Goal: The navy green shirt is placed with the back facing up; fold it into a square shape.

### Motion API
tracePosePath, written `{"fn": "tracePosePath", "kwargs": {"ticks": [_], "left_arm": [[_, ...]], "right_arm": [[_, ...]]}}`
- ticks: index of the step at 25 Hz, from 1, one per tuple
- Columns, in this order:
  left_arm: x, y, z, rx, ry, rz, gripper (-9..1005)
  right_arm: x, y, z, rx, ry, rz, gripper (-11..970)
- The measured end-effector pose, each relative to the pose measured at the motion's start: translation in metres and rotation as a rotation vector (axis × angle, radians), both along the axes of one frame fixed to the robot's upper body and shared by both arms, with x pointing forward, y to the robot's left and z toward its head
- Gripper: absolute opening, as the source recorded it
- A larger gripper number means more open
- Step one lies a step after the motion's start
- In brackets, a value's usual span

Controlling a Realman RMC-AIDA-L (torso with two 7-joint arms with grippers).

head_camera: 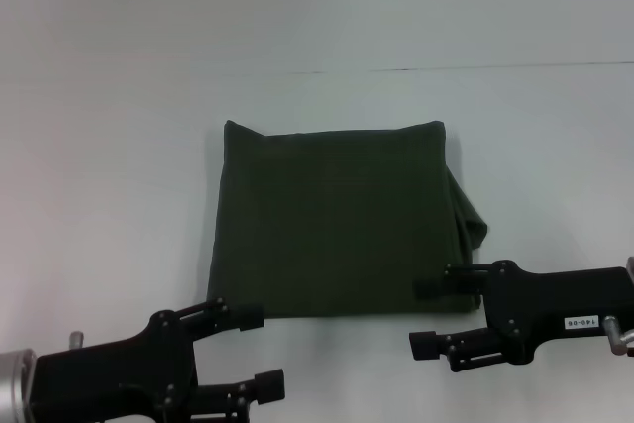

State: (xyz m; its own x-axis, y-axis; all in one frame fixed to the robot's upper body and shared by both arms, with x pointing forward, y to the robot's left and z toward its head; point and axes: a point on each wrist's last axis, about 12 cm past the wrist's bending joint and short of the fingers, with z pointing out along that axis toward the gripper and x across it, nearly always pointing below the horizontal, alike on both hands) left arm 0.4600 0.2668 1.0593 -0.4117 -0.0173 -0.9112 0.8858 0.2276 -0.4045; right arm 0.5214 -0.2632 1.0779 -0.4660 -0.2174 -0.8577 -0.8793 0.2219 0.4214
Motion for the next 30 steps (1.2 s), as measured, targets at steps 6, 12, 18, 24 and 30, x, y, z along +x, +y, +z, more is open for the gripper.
{"fn": "tracePosePath", "kwargs": {"ticks": [6,12,18,24,30], "left_arm": [[0.0003,0.0000,-0.0017,0.027,0.026,-0.019,888],[0.0023,-0.0016,-0.0020,0.036,0.048,-0.025,887],[0.0028,-0.0013,-0.0022,0.037,0.050,-0.020,886],[0.0030,-0.0014,-0.0021,0.036,0.050,-0.019,886],[0.0031,-0.0012,-0.0022,0.035,0.050,-0.016,886]], "right_arm": [[-0.0015,-0.0024,-0.0005,-0.007,0.008,0.005,916],[-0.0018,-0.0026,-0.0007,-0.007,0.009,0.004,916],[-0.0017,-0.0029,-0.0005,-0.007,0.009,0.005,916],[-0.0001,-0.0034,0.0009,-0.007,0.005,0.003,916],[0.0018,-0.0031,0.0025,-0.007,0.000,0.003,916]]}}
